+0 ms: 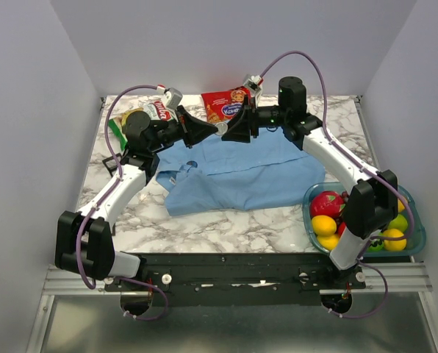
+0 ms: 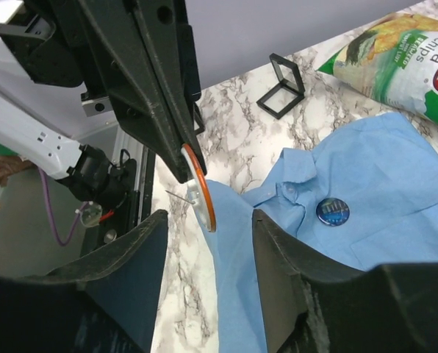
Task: Remove the brooch from the garment
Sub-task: Close the brooch.
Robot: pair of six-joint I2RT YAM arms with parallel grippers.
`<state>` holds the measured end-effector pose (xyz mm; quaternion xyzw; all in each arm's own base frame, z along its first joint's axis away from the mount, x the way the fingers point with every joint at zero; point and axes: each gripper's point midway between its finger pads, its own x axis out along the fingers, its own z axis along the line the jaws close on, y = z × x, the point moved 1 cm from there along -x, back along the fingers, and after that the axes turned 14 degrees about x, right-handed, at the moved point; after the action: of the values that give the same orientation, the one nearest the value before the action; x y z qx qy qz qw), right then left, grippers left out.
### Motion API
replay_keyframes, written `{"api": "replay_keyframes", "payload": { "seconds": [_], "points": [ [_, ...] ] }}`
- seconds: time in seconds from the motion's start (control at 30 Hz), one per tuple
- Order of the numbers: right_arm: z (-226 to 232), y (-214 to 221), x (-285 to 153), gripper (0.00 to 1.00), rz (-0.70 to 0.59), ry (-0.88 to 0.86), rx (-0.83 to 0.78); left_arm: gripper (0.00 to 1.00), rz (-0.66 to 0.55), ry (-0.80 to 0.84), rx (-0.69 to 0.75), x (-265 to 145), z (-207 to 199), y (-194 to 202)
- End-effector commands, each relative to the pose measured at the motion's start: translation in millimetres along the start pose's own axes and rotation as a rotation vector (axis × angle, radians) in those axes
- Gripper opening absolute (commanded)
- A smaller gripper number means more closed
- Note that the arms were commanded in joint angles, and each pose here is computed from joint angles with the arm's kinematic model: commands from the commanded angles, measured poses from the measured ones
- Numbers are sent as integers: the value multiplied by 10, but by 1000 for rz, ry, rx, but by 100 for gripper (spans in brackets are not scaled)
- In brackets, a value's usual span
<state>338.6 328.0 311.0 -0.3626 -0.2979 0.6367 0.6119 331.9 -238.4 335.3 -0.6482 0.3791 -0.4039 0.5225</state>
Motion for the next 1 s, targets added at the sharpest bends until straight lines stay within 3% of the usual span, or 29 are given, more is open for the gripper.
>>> {"api": "replay_keyframes", "payload": {
  "seconds": [0.0, 0.1, 0.33, 0.97],
  "points": [
    [189, -39, -45, 59, 10, -45, -35, 0, -18, 26, 23, 27, -13, -119],
    [167, -63, -39, 58, -1, -30, -21, 0, -19, 27, 27, 31, -17, -124],
    [71, -113, -3, 42, -36, 8, 43, 0, -15, 28, 26, 33, -19, -109],
    [-51, -112, 50, 38, -60, 32, 139, 0, -10, 28, 25, 26, -21, -83]
  ]
}}
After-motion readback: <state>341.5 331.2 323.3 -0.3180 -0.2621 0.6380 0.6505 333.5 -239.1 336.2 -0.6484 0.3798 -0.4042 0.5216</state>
